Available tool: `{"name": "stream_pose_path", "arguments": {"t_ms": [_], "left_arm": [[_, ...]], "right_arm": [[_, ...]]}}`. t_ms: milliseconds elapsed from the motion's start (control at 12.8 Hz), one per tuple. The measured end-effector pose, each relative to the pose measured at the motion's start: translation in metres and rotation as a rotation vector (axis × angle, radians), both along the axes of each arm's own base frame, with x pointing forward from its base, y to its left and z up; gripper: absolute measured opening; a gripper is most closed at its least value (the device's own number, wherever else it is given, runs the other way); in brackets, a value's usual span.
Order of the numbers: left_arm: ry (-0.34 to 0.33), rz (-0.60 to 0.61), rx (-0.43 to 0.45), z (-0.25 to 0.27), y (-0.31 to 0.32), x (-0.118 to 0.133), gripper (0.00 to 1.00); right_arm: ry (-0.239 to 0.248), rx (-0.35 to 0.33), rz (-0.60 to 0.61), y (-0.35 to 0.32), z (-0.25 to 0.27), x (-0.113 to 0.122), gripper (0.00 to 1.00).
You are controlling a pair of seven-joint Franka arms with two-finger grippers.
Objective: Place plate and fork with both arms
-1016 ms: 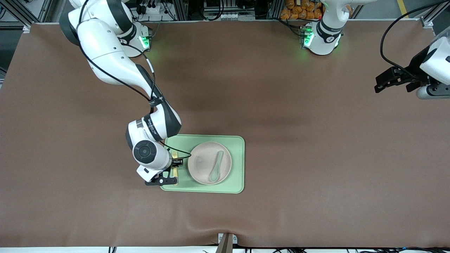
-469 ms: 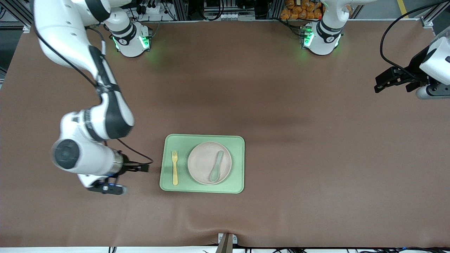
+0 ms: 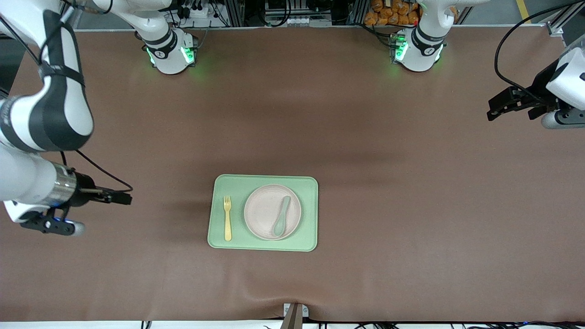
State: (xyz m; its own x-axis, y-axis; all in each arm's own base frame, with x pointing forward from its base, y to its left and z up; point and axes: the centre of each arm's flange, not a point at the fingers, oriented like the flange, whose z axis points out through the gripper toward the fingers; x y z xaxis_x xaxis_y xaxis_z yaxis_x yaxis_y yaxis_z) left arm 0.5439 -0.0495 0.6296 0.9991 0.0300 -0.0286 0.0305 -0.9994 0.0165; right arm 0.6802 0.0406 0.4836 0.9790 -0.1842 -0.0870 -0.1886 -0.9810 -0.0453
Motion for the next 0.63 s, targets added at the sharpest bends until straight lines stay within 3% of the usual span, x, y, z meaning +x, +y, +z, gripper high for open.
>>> {"name": "stream_pose_path", "arguments": {"t_ms": [626], "left_arm": [[0.001,0.003,0.000,0.000,0.002,0.000,1.00]], "right_arm": [[-0.078,-0.037,0.007,-0.003,0.084,-0.112,1.00]]}}
